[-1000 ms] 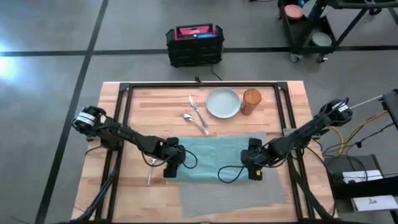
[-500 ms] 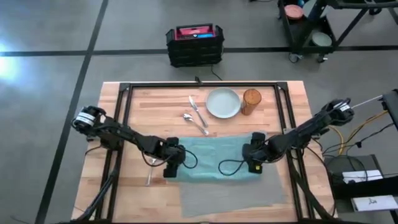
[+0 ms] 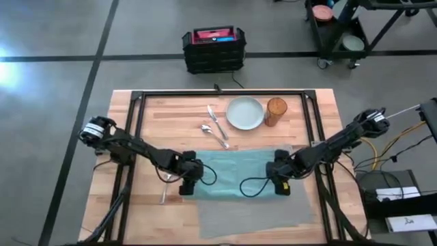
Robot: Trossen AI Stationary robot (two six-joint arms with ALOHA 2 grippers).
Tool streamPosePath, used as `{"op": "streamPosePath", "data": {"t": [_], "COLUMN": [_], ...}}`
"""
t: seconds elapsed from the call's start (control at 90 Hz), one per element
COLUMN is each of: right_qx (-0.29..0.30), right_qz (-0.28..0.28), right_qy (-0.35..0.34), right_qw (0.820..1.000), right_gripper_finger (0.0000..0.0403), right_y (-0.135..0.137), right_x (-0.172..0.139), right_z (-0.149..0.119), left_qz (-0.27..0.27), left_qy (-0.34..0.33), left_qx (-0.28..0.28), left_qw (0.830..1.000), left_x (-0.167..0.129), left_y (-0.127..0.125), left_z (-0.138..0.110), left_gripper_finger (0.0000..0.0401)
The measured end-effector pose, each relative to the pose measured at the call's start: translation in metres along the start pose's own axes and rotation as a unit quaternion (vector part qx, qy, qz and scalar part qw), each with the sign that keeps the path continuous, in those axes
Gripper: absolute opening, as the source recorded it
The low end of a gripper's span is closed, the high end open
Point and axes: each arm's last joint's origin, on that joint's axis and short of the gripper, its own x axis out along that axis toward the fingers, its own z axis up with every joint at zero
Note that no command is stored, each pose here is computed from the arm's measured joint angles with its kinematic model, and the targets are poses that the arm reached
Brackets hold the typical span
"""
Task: Set table place
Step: Fold the blue napkin on the gray placemat
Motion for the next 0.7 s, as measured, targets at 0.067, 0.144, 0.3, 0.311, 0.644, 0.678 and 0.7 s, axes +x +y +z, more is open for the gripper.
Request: {"op": "streamPosePath", "data": {"t": [0.067, 0.144, 0.3, 0.311, 0.644, 0.678, 0.7], "right_qx": [0.0, -0.001, 0.001, 0.001, 0.0, 0.0, 0.0], "right_qz": [0.0, -0.002, -0.001, 0.0, 0.003, 0.003, 0.003], "right_qy": [-0.001, 0.001, -0.001, -0.001, 0.0, 0.0, 0.0], "right_qw": [1.0, 1.0, 1.0, 1.0, 1.0, 1.0, 1.0], "right_gripper_finger": [0.0252, 0.0261, 0.027, 0.027, 0.0247, 0.0245, 0.0244], "right_y": [0.0, -0.001, -0.002, -0.002, -0.004, -0.004, -0.004], "right_x": [0.001, 0.002, 0.007, 0.008, 0.013, 0.014, 0.014], "right_z": [0.0, -0.002, -0.006, -0.006, -0.011, -0.011, -0.011], "left_qz": [-0.001, -0.001, 0.017, 0.017, 0.018, 0.018, 0.019], "left_qy": [0.001, 0.001, -0.004, -0.005, -0.004, -0.003, -0.002], "left_qx": [0.0, 0.0, 0.0, 0.0, 0.001, 0.002, 0.002], "left_qw": [1.0, 1.0, 1.0, 1.0, 1.0, 1.0, 1.0], "left_x": [0.001, 0.001, 0.001, 0.001, 0.001, 0.002, 0.002], "left_y": [0.0, 0.0, 0.001, 0.001, 0.001, 0.001, 0.002], "left_z": [0.0, 0.0, 0.0, 0.0, -0.001, -0.001, -0.002], "left_gripper_finger": [0.0234, 0.0239, 0.0235, 0.0234, 0.021, 0.021, 0.021]}}
